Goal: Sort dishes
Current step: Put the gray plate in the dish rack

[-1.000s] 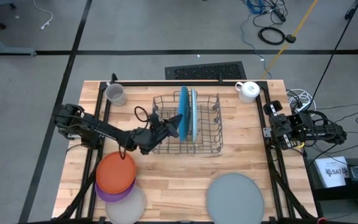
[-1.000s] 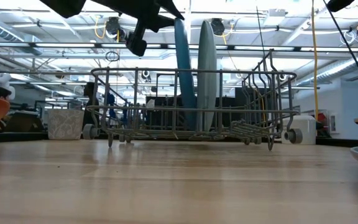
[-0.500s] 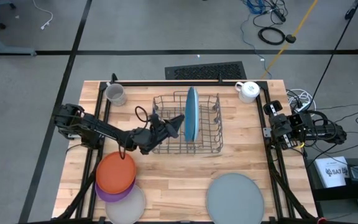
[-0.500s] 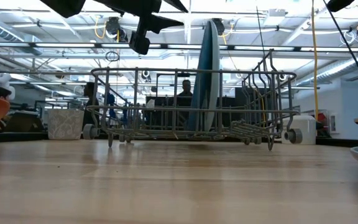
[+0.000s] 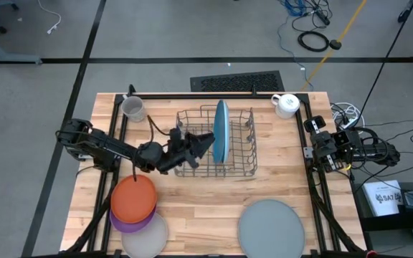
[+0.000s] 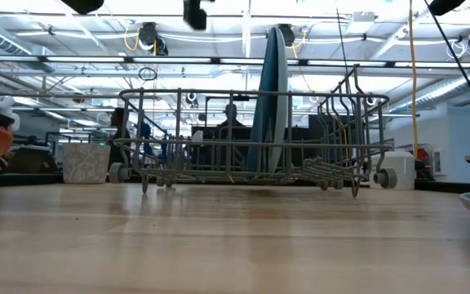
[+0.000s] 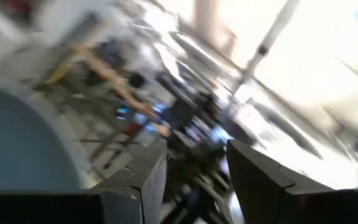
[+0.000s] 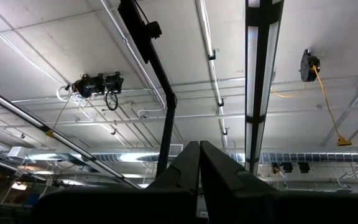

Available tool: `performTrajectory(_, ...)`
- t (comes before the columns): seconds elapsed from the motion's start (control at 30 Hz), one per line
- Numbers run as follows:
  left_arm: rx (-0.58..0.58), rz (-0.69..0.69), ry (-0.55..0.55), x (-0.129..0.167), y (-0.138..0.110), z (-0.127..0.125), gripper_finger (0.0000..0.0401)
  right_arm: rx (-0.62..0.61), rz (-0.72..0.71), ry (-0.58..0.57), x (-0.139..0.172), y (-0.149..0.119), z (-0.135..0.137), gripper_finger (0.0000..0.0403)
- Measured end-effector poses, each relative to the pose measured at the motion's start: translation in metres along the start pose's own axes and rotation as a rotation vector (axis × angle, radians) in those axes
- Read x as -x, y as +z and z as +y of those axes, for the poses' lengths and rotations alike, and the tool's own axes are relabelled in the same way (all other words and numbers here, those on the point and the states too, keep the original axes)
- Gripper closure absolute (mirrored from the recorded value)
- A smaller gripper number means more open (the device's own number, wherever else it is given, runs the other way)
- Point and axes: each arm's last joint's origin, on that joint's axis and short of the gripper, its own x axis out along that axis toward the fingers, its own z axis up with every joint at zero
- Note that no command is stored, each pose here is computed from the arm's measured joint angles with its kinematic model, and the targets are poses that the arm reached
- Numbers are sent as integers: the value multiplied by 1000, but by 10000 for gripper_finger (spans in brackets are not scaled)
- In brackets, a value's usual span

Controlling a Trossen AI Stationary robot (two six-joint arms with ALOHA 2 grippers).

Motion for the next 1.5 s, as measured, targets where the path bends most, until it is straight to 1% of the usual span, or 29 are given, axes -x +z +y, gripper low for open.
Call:
performTrajectory(0.1,-108,120,-192,-2,-2,-8,233,1,1,0,0,0,0,394)
performTrajectory(0.17,-169,225,-280,-6,-6,-16,233,3,4,0,0,0,0,394)
performTrajectory(0.23,-260,342,-307,-13,-10,-28,233,3,6,-1,0,-1,0,394)
performTrajectory(0.33,-485,555,-290,-21,-14,-50,233,2,7,-2,0,-1,0,394)
performTrajectory(0.43,-691,709,-319,-27,-20,-78,233,5,8,-4,0,-1,0,394)
performTrajectory(0.53,-821,757,-373,-32,-29,-102,233,4,11,-23,0,-1,-1,394)
performTrajectory(0.63,-923,797,-433,-35,-47,-116,233,2,17,-28,0,-2,-1,394)
performTrajectory(0.7,-992,852,-457,-36,-68,-116,233,2,17,-28,0,-2,-1,394)
performTrajectory(0.77,-1069,903,-473,-35,-94,-110,233,1,17,-28,0,-2,-1,394)
performTrajectory(0.93,-1297,1034,-411,-35,-158,-82,233,1,17,-28,0,-2,-1,394)
performTrajectory(1.03,-1453,1132,-457,-33,-193,-66,233,2,20,-29,0,-2,-1,394)
performTrajectory(1.1,-1551,1179,-518,-32,-214,-59,233,8,21,-29,0,-2,-1,394)
performTrajectory(1.17,-1636,1192,-590,-30,-232,-57,233,12,21,-29,0,-2,-1,394)
performTrajectory(1.23,-1724,1178,-666,-30,-244,-57,233,12,21,-29,0,-2,-1,394)
performTrajectory(1.3,-1795,1177,-711,-28,-251,-57,233,12,21,-29,0,-2,-1,394)
performTrajectory(1.37,-1811,1195,-722,-27,-255,-55,233,13,22,-29,0,-2,-1,394)
performTrajectory(1.5,-1846,1216,-746,-27,-254,-52,233,23,24,-30,0,-3,-1,394)
